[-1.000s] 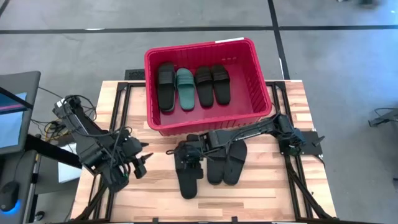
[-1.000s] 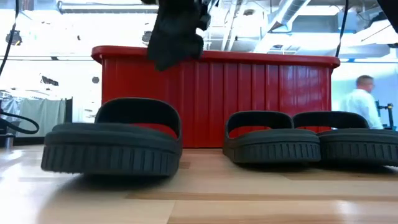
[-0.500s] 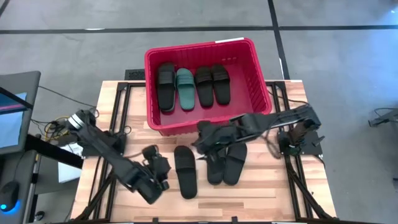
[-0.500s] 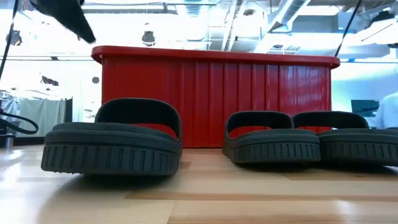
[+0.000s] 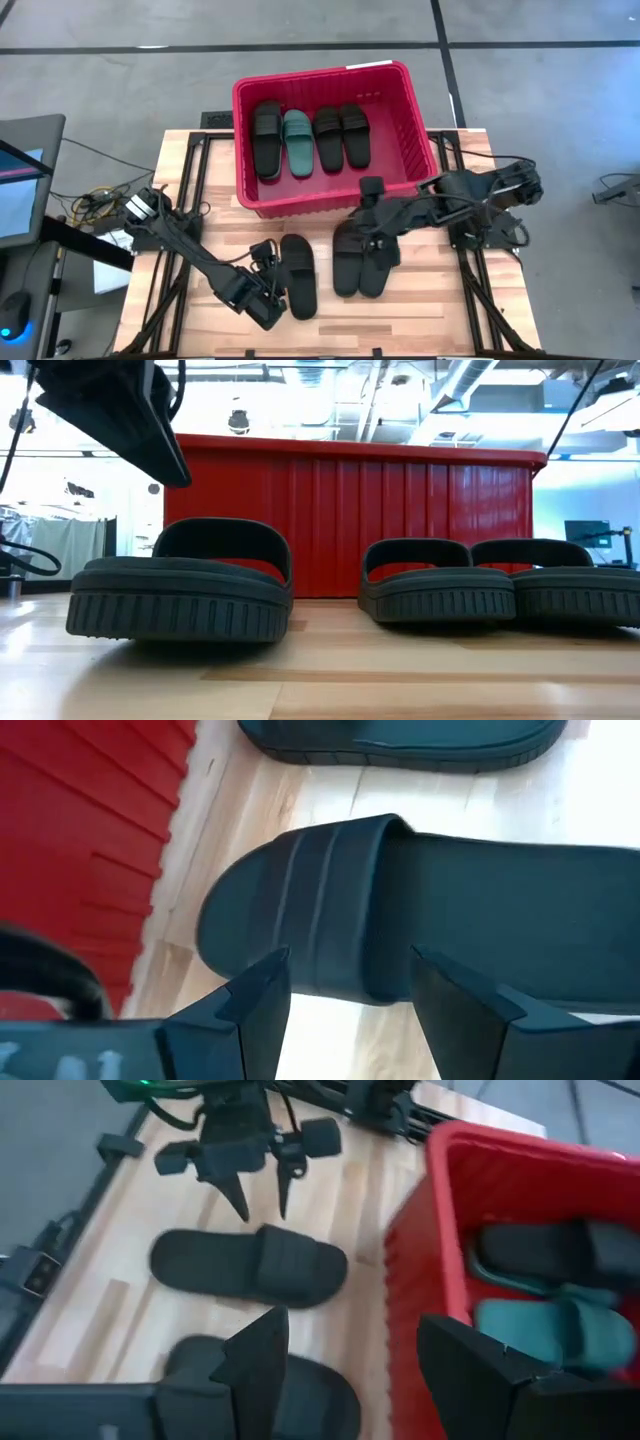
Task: Pick and place slides into bin
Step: Put the black slipper into the red container
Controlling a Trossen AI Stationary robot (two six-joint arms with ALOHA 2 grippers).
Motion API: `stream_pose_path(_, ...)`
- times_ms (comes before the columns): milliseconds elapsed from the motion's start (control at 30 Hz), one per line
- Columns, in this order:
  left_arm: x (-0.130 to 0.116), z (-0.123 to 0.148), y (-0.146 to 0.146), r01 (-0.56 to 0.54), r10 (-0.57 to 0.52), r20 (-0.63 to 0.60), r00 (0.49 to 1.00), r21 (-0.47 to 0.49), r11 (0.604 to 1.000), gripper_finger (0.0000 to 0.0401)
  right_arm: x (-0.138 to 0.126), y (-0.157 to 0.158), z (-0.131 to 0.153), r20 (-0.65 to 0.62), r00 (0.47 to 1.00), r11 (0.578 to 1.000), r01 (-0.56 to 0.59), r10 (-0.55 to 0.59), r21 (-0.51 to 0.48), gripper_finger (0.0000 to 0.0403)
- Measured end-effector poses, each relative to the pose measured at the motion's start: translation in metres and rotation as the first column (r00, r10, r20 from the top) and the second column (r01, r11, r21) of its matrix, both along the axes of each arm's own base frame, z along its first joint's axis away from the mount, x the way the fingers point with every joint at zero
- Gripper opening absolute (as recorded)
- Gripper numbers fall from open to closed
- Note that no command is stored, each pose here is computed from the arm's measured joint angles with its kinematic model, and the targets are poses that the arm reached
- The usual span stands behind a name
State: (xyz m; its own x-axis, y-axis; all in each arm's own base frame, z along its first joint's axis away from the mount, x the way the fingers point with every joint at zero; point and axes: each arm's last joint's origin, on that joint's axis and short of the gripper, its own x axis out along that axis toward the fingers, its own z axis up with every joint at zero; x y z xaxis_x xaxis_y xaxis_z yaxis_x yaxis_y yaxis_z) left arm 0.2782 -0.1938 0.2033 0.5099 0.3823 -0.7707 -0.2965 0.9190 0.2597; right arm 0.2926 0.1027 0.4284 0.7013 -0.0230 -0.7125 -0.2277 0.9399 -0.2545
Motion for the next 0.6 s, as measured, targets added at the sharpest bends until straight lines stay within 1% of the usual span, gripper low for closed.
stream_pose_path(100,0.003,0.0,0.003,0.032,-0.032,-0.018,0.999,0.019,0.999,0.019,-0.015,0.003,0.006,0.008,0.999,0.999,0.044,-0.044,-0.027,0.0207)
stream_pose_path(233,0.012,-0.008,0.003,0.095,-0.095,-0.059,0.994,-0.006,0.995,0.019,-0.034,0.01,0.011,0.014,0.996,0.995,0.089,-0.089,-0.047,0.0207)
stream_pose_path(300,0.017,-0.011,0.004,0.117,-0.117,-0.057,0.991,-0.008,0.993,0.019,-0.044,0.014,0.013,0.026,0.994,0.993,0.108,-0.107,-0.05,0.0207)
stream_pose_path(367,0.018,-0.013,0.006,0.118,-0.117,-0.075,0.99,0.008,0.993,0.019,-0.054,0.017,0.013,0.038,0.992,0.991,0.124,-0.122,-0.056,0.0207)
stream_pose_path(600,0.023,-0.022,0.015,0.1,-0.094,-0.12,0.988,0.046,0.994,0.019,-0.083,0.027,0.009,0.085,0.977,0.979,0.201,-0.198,-0.029,0.0207)
